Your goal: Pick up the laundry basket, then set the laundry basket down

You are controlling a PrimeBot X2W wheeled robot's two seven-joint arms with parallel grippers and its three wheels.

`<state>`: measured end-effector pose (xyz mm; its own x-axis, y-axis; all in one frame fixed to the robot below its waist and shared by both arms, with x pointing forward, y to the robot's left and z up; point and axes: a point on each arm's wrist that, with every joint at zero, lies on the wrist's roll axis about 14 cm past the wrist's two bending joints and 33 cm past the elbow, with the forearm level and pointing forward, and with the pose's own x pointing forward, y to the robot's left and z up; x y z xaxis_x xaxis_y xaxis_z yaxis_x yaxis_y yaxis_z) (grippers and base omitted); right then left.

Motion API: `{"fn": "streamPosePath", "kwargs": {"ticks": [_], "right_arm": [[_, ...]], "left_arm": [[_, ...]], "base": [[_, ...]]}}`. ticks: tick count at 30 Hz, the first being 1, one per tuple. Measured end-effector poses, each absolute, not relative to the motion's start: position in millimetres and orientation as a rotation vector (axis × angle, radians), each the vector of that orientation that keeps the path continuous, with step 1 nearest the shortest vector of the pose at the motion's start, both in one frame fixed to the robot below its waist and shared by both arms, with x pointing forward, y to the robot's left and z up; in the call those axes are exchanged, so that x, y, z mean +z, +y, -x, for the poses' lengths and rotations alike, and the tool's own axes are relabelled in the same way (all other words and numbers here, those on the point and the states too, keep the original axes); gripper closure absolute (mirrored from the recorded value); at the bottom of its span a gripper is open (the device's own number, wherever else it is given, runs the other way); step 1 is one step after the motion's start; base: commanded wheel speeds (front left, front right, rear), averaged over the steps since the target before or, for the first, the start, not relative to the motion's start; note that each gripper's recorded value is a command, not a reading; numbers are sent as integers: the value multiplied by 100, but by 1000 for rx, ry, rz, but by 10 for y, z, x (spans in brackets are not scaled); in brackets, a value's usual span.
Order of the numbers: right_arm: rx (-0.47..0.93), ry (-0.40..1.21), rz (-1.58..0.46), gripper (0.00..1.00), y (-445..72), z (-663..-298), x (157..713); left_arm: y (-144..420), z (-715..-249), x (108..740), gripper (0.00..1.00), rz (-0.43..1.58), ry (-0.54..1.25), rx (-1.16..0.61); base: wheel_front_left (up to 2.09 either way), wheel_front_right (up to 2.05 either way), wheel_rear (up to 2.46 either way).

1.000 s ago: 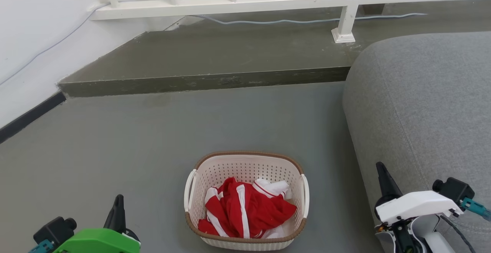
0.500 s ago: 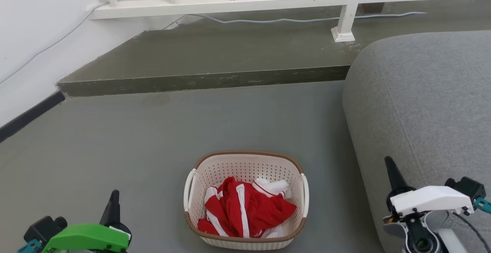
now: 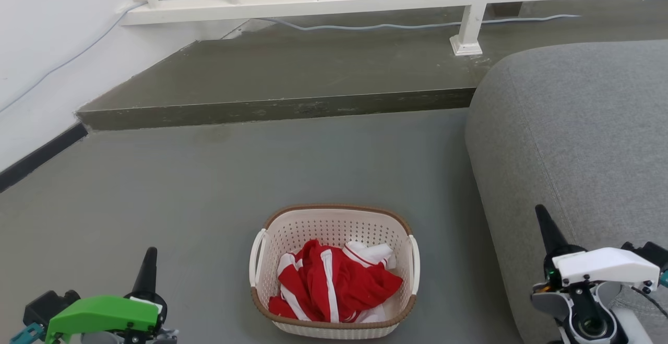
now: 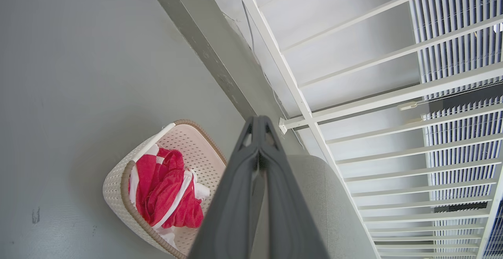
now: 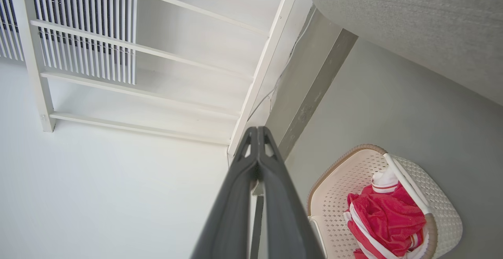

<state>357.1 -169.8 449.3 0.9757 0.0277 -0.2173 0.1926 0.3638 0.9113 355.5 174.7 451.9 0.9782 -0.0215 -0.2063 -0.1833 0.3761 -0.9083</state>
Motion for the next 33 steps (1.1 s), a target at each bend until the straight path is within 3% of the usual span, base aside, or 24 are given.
{"fn": "streamPosePath", "kwargs": {"ticks": [33], "right_arm": [[-103,61,-1578,100,-2020,-3727,4754]], "left_arm": [[1859,-3748,4763,100,1563,103,52]], "base": [[0,0,0]]}}
